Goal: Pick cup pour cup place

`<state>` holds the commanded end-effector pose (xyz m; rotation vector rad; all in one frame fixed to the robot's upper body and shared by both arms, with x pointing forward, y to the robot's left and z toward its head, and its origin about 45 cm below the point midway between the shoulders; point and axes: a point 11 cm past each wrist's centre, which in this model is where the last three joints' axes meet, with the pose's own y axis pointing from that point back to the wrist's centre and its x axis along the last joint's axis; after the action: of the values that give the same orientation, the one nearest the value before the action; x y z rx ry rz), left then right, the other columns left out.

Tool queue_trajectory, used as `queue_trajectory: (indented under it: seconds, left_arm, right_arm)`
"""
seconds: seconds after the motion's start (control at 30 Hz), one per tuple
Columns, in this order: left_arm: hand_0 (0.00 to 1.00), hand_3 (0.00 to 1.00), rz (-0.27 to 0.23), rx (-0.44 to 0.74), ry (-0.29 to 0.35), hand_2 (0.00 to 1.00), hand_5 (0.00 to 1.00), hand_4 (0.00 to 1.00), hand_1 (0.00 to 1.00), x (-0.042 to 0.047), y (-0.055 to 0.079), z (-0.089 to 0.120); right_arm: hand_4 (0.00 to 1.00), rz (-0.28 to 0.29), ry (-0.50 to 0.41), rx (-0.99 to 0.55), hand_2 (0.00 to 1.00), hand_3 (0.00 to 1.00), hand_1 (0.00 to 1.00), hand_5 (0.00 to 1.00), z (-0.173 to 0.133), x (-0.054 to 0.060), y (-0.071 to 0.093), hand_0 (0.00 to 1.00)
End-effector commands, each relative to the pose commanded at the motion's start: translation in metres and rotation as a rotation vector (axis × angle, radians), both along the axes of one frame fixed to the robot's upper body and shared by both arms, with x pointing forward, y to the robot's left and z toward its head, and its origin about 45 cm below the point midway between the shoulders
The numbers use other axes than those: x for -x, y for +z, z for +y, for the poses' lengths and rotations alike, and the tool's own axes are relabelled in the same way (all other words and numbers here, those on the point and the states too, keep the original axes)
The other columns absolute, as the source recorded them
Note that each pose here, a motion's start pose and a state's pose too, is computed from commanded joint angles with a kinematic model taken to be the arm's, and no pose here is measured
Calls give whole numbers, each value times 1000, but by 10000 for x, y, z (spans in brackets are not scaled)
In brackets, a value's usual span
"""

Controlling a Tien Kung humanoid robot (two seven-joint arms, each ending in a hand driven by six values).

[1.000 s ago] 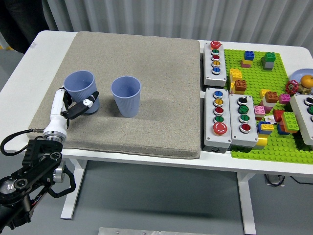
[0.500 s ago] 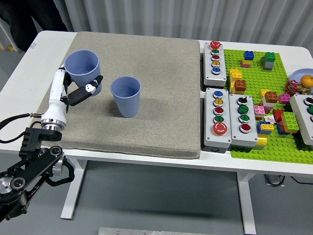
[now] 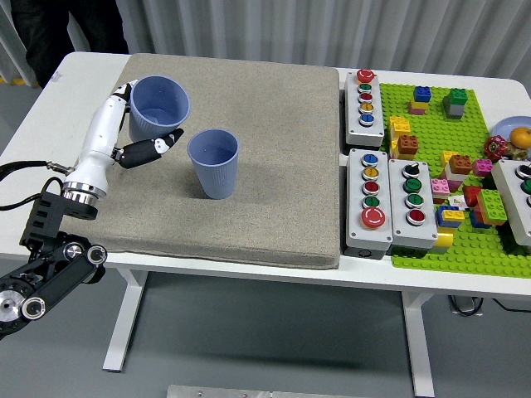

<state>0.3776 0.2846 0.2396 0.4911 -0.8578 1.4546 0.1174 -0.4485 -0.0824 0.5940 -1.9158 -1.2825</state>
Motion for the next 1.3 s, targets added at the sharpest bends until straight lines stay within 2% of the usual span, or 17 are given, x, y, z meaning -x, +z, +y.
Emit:
queue_trajectory:
  seconds: [0.27, 0.5, 1.3]
  left_arm:
    - [529, 731, -33, -154, -55, 870, 127, 757, 594, 4, 126, -92]
    - [529, 720, -63, -289, -86, 846, 133, 753, 588, -14, 181, -154]
    - [529, 711, -106, -505, -108, 845, 135, 742, 583, -90, 293, -128]
  right_arm:
    - [2, 6, 1, 3, 559, 561, 628, 4, -11, 30, -3, 700]
    - [2, -1, -2, 4, 559, 561, 628, 2, -14, -2, 6, 699]
    - [2, -16, -9, 6, 560, 561, 628, 2, -23, -59, 25, 699]
